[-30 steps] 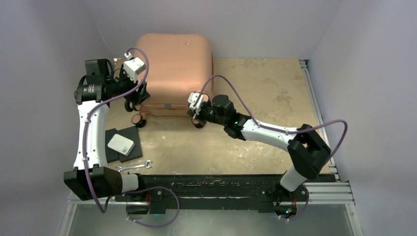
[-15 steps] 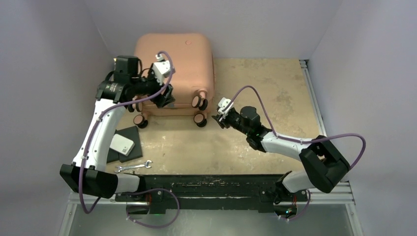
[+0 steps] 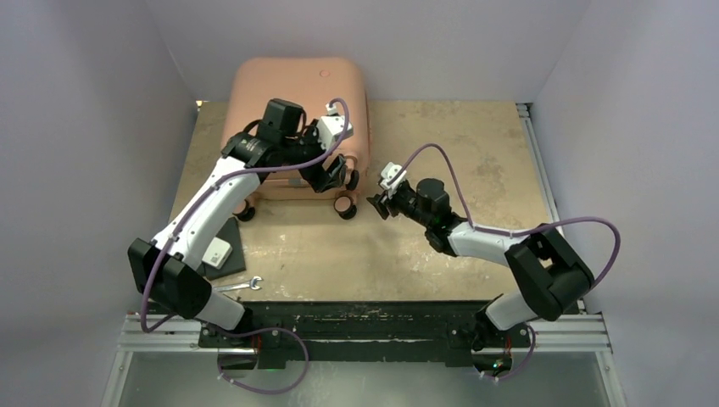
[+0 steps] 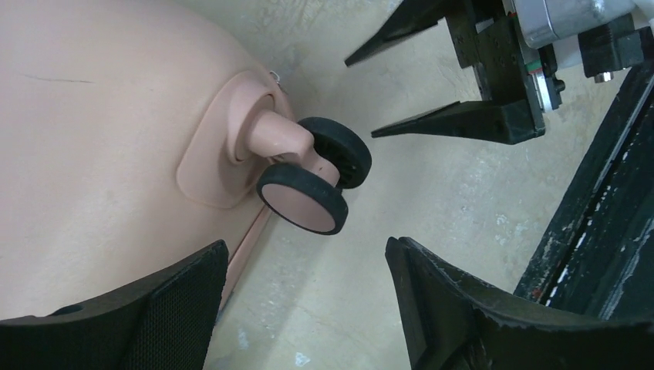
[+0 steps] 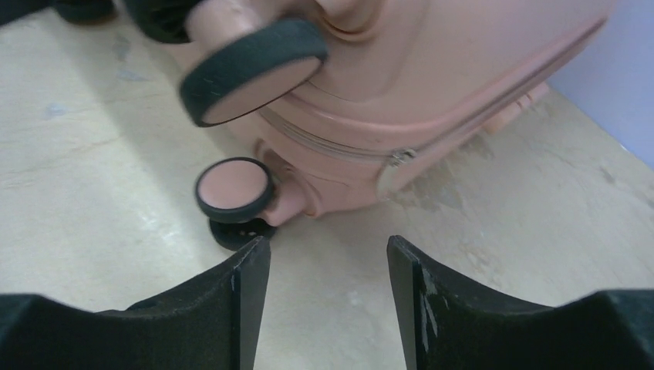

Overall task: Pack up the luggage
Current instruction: Zip the luggage at the center of the board.

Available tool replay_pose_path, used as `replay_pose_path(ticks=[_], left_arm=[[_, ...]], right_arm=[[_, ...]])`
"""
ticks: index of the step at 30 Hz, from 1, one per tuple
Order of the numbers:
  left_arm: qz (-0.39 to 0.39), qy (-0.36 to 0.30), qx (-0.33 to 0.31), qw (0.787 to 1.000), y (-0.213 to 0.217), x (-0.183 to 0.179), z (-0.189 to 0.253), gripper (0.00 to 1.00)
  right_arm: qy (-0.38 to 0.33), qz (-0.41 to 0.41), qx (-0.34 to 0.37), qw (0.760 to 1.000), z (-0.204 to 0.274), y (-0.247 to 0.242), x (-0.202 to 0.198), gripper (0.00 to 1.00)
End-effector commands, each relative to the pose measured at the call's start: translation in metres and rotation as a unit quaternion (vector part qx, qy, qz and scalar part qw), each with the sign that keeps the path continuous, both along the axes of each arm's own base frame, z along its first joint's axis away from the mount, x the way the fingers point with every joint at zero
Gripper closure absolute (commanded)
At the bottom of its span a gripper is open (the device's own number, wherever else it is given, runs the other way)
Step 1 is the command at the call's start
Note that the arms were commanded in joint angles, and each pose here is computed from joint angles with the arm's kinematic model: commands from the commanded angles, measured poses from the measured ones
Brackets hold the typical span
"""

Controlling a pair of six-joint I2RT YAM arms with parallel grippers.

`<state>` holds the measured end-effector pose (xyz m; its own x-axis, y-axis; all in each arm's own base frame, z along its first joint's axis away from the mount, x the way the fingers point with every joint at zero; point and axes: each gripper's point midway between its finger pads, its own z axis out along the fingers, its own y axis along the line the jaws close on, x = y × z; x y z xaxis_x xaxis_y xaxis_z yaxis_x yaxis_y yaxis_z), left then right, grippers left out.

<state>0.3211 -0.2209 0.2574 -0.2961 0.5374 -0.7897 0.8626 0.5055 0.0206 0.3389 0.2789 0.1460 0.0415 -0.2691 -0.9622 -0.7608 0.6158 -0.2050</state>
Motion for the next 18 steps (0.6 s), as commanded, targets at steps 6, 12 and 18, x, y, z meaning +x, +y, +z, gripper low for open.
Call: replay_pose_path(ticks=[6,12,18], left_arm=[[0.043,0.059,-0.026,0.997,-0.038,0.006,-0.009,0.14],[0.104,0.104,-0.024,0.989,-0.049,0.015,-0.03,0.02],[0.192,0.075,-0.007,0.978,-0.038,0.048,-0.032,0.01]], right_arm=[[-0.028,-0.101,0.038,0.994,0.021,-0.023,0.048,0.36],[-0.014,-0.111,0.063,0.992,0.021,-0.037,0.057,0.37],[-0.012,-0.102,0.069,0.992,0.021,-0.039,0.053,0.37]])
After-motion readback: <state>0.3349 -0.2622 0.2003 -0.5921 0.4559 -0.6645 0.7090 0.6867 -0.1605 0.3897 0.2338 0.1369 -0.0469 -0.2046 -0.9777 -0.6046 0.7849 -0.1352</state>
